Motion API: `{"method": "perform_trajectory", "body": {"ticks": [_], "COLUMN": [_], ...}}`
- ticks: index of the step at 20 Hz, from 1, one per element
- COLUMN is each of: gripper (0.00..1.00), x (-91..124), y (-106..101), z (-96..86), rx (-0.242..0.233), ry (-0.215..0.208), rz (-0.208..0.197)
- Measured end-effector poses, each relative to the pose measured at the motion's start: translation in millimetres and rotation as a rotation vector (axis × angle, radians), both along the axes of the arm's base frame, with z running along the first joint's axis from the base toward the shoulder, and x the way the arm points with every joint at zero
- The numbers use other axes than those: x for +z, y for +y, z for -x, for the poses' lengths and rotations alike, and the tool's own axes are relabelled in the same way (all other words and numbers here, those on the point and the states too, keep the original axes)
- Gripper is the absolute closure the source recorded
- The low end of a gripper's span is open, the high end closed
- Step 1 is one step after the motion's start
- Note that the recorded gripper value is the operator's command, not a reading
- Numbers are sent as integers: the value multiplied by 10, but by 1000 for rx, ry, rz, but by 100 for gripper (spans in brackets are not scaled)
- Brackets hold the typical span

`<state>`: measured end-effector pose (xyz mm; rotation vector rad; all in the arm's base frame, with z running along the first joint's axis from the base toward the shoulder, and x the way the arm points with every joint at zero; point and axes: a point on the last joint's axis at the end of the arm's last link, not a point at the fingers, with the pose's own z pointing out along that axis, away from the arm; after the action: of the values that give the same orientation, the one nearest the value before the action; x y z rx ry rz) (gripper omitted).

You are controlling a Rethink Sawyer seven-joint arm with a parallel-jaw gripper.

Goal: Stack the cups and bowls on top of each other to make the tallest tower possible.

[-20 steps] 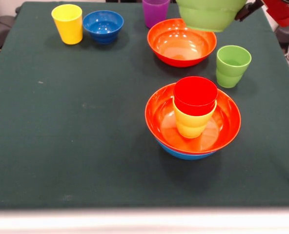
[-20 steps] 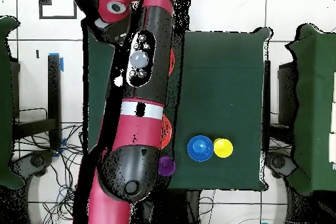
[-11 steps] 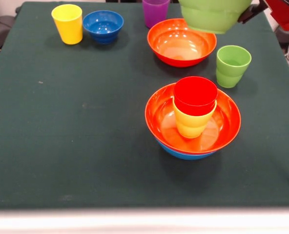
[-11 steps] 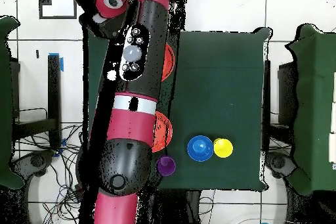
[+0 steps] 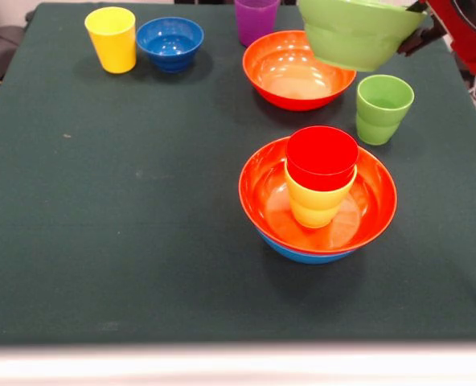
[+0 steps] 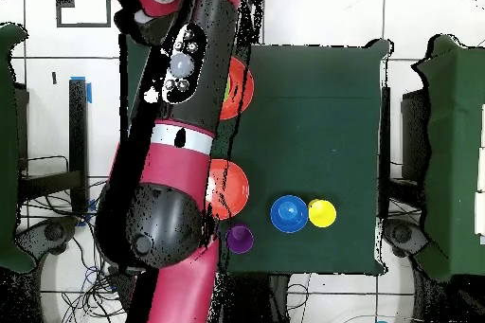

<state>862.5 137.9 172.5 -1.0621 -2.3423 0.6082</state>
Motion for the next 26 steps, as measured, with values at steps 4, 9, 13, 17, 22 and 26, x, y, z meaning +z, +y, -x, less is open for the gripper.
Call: {"method": "perform_trajectory", "body": {"ticks": [4,9,13,17,22,26], "gripper": [100,100,100,100,100,100], "x": [-82,-217,-296,-349,-339,-237], "y": [-8,-22,-54,-99,-191,-230], "z": [-96,-207,-277,-338,-395,-410], "rx": [-30,-70,-90,-101,-89,-77], "ry": [-3,-14,-28,-45,-36,-16], "rz": [8,21,36,52,54,48]}}
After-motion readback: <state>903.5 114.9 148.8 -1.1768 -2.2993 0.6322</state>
